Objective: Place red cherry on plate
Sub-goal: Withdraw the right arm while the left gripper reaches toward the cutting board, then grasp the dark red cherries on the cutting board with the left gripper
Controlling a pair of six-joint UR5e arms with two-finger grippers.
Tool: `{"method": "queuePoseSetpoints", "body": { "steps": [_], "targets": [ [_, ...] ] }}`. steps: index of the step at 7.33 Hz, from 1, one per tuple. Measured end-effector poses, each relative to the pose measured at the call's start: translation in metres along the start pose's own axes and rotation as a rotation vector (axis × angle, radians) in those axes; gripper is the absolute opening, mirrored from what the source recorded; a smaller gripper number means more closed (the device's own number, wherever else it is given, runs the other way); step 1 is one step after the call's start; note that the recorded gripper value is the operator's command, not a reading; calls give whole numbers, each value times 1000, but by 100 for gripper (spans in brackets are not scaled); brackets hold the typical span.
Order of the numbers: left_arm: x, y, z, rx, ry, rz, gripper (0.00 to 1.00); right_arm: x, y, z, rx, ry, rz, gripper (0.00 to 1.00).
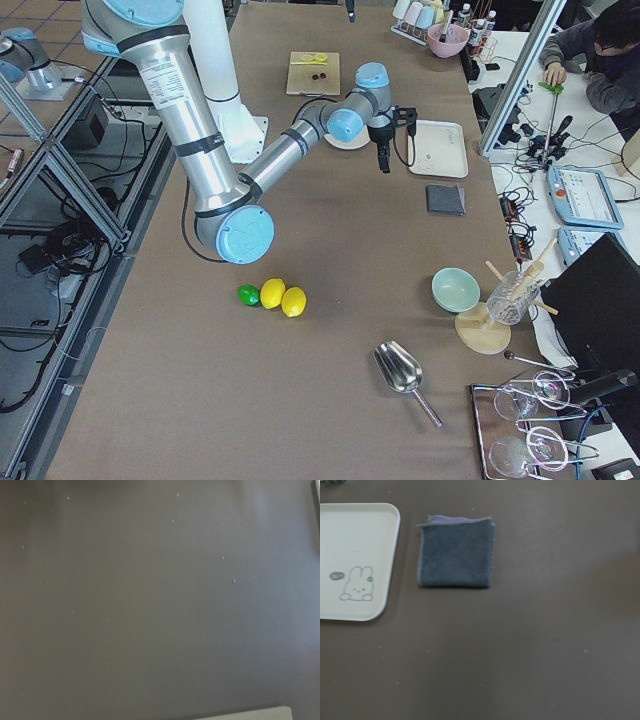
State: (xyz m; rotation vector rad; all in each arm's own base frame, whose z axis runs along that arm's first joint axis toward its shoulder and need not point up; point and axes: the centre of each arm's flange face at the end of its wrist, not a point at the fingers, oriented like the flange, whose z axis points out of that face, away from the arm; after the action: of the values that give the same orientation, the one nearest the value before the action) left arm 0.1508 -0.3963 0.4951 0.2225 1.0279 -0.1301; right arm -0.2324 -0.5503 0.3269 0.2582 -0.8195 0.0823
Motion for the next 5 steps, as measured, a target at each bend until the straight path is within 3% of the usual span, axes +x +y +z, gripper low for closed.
{"method": "queuePoseSetpoints", "body": {
  "steps": [3,4,5],
  "targets": [
    [51,63,69,-46,-54,18,96,170,-12,-35,-28,51,-158,100],
    [60,79,83,-54,-66,43,87,198,-8,-39,-36,59,-181,100],
    [67,92,93,-62,-75,66,69,211,-5,-41,-41,63,-191,100]
  ]
}}
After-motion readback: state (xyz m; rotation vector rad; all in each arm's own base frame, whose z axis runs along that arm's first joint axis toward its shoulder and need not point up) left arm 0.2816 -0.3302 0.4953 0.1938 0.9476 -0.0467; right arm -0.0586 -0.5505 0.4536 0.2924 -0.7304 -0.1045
